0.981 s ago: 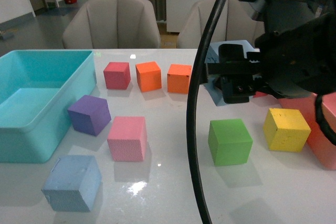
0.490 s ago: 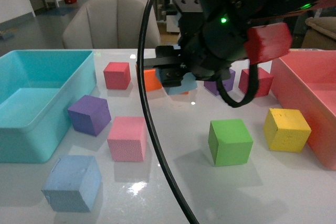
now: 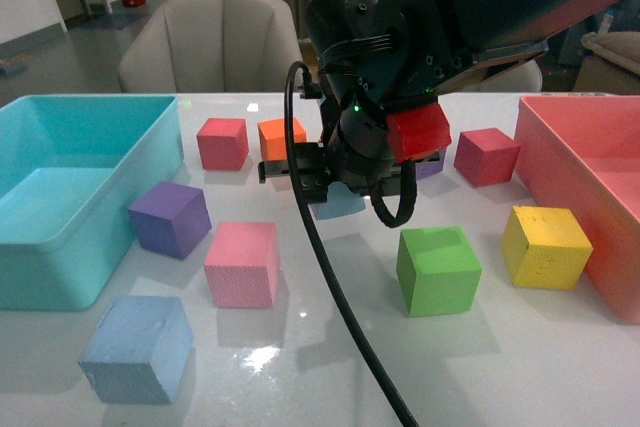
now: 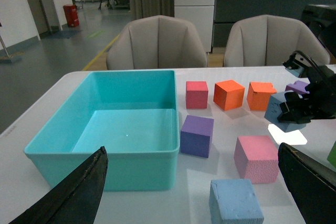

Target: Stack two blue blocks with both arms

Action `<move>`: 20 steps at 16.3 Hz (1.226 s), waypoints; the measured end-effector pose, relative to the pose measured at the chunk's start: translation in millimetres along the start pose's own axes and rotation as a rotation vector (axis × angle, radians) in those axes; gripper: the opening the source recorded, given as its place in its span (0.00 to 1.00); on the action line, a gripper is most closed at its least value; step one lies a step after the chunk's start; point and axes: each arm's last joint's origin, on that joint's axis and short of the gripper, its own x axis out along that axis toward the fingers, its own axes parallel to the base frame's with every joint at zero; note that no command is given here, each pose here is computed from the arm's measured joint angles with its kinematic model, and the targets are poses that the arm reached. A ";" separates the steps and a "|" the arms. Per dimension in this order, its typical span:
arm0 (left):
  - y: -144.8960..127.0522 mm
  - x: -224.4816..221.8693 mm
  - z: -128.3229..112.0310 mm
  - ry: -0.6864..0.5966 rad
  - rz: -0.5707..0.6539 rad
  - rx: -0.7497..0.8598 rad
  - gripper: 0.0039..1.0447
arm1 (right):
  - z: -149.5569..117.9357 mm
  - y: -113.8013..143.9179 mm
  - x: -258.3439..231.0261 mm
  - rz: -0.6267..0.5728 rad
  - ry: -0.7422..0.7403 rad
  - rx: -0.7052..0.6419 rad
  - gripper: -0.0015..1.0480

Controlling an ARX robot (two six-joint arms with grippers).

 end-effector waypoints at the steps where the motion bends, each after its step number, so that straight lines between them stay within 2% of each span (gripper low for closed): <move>1: 0.0 0.0 0.0 0.000 0.000 0.000 0.94 | 4.3 -1.7 5.0 -0.010 0.011 0.025 0.41; 4: 0.0 0.0 0.0 0.000 0.000 0.000 0.94 | 13.5 0.7 17.6 -0.043 0.032 0.085 0.41; 9: 0.0 0.0 0.0 0.000 0.000 0.000 0.94 | 10.9 0.6 36.7 -0.095 0.086 0.123 0.41; 11: 0.0 0.0 0.0 0.000 0.000 0.000 0.94 | 11.5 0.8 37.8 -0.096 0.087 0.125 0.47; 16: 0.0 0.0 0.0 0.000 0.000 0.000 0.94 | 11.3 -1.5 43.4 -0.096 0.106 0.137 0.95; 20: 0.0 0.0 0.0 0.000 0.000 0.000 0.94 | 14.2 -1.6 41.0 -0.089 0.093 0.145 0.94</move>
